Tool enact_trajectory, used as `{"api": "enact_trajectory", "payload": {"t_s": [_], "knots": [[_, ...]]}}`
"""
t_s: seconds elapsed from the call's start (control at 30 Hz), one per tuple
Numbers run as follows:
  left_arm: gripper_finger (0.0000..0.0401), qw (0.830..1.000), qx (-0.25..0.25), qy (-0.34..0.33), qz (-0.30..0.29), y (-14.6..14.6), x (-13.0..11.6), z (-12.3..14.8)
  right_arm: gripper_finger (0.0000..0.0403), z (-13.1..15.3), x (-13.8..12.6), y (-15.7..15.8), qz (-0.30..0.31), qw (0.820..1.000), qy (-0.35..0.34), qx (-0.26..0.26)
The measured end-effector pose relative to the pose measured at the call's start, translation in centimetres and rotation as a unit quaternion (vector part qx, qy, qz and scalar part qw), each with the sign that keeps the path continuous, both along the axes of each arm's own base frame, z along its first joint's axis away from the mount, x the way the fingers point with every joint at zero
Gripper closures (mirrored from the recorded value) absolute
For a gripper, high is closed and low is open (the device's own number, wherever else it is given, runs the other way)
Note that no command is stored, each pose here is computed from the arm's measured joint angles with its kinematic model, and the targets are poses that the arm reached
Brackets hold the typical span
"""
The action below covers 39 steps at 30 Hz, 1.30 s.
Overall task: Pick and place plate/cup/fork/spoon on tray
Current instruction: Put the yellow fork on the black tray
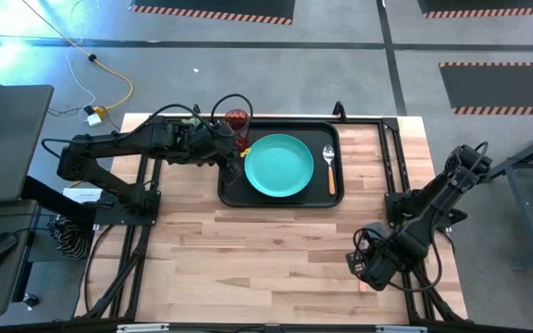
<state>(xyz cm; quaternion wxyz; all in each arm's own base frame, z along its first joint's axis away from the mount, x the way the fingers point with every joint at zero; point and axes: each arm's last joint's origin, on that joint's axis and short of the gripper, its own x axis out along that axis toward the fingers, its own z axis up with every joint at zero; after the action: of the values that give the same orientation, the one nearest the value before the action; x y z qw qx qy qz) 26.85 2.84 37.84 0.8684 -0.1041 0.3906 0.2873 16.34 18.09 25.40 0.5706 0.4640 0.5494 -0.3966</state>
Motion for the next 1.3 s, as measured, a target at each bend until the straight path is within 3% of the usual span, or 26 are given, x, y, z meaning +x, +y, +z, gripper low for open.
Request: {"api": "enact_trajectory", "payload": {"t_s": [0.6, 0.83, 1.13, 1.3], "knots": [[0.0362, 1.0, 0.001, 0.001, -0.003, 0.0, 0.0, 0.0, 0.0331, 0.0, 0.1, 0.3, 0.001, 1.0, 0.009, 0.025], [0.0362, 1.0, 0.002, 0.002, -0.004, 0.0, 0.0, 0.0, 0.0331, -0.9, 0.2, 0.5, -0.046, 0.998, 0.034, -0.002], [0.0362, 1.0, 0.008, 0.007, -0.013, 0.0, 0.0, 0.0, 0.0331, -2.1, 1.1, 0.9, -0.052, 0.998, 0.025, -0.025], [0.0362, 0.999, -0.017, 0.004, -0.032, -0.2, 0.1, 0.0, 0.0331, -2.5, 1.4, 1.3, -0.042, 0.999, 0.025, -0.023]]}}
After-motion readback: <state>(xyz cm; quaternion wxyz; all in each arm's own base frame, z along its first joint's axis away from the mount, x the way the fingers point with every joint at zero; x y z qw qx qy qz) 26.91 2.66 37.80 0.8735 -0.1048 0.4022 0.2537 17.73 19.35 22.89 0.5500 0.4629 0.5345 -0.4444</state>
